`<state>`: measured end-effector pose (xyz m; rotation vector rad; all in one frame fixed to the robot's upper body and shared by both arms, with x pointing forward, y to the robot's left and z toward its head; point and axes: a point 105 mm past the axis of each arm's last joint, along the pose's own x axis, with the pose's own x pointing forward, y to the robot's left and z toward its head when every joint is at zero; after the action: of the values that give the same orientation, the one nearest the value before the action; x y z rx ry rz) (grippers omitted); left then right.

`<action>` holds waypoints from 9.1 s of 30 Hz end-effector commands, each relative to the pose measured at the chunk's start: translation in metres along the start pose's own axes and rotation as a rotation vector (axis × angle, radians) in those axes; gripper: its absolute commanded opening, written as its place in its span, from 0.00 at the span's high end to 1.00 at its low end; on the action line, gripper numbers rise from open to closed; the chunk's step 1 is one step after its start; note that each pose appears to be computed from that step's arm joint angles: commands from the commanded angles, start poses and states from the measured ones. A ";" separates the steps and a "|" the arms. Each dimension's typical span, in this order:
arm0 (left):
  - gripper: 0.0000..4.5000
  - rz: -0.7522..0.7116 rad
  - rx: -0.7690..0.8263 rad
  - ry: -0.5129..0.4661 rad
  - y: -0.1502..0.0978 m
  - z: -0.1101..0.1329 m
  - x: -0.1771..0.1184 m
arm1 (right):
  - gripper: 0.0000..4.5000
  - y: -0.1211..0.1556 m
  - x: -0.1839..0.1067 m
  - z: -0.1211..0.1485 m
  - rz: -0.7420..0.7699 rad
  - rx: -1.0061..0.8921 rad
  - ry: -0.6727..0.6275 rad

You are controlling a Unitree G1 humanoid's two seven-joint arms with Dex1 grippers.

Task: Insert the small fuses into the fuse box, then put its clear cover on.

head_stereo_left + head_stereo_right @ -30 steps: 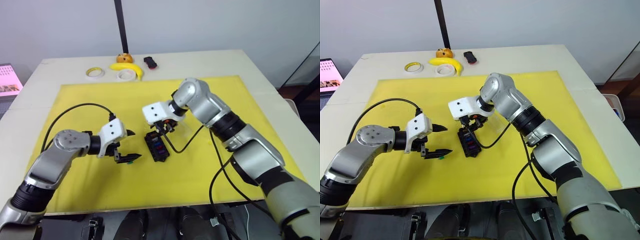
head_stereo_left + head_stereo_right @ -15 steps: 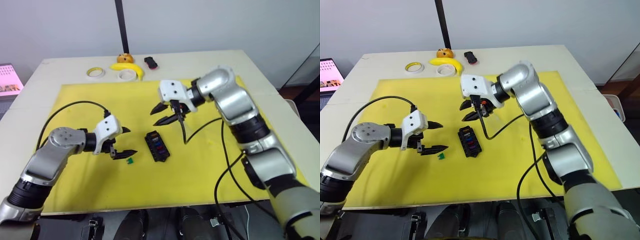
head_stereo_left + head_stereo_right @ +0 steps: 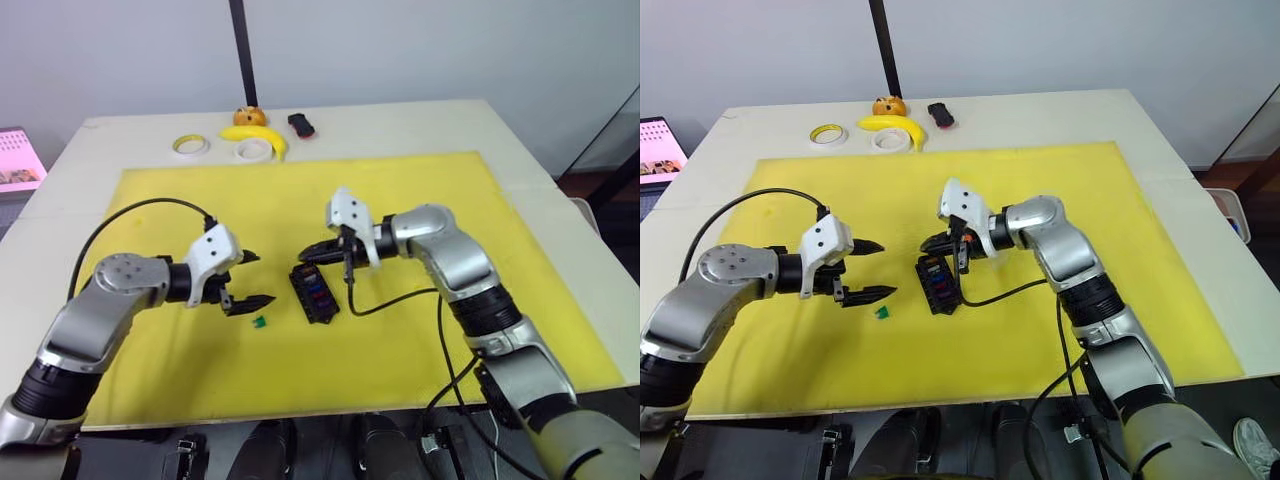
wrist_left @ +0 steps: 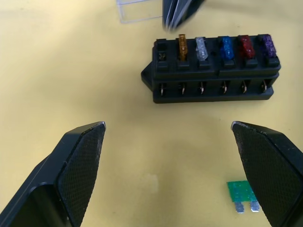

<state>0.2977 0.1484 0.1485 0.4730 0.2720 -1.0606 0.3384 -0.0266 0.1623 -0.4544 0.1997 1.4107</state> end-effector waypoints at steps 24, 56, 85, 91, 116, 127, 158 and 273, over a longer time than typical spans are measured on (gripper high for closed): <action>0.00 0.012 0.020 -0.012 -0.011 0.004 -0.004 | 0.99 0.001 -0.019 0.028 -0.025 -0.011 -0.057; 0.00 -0.066 -0.279 0.104 -0.015 -0.030 -0.111 | 0.01 0.027 -0.197 -0.037 -0.344 0.023 0.264; 0.00 -0.589 -0.854 0.086 -0.027 -0.053 -0.003 | 0.01 0.063 -0.101 0.024 -0.034 -0.212 0.128; 0.00 -0.635 -0.841 0.100 -0.034 -0.053 0.001 | 0.01 0.064 -0.101 0.020 -0.053 -0.200 0.139; 0.99 -0.671 -0.831 0.128 -0.050 -0.060 0.002 | 0.00 0.063 -0.099 0.012 -0.081 -0.183 0.152; 0.99 -0.568 -0.862 0.085 -0.042 -0.064 -0.003 | 0.00 0.063 -0.096 0.009 -0.079 -0.172 0.149; 0.48 -0.319 -1.045 -0.193 -0.052 -0.040 0.053 | 0.00 0.065 -0.089 0.012 -0.075 -0.175 0.146; 0.10 -0.140 0.143 -0.027 0.007 0.027 -0.014 | 1.00 0.011 -0.014 0.057 0.155 -0.270 0.147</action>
<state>0.2977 0.1481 0.1692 0.5322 0.2541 -1.2559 0.3184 -0.0161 0.2073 -0.7213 0.2337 1.5158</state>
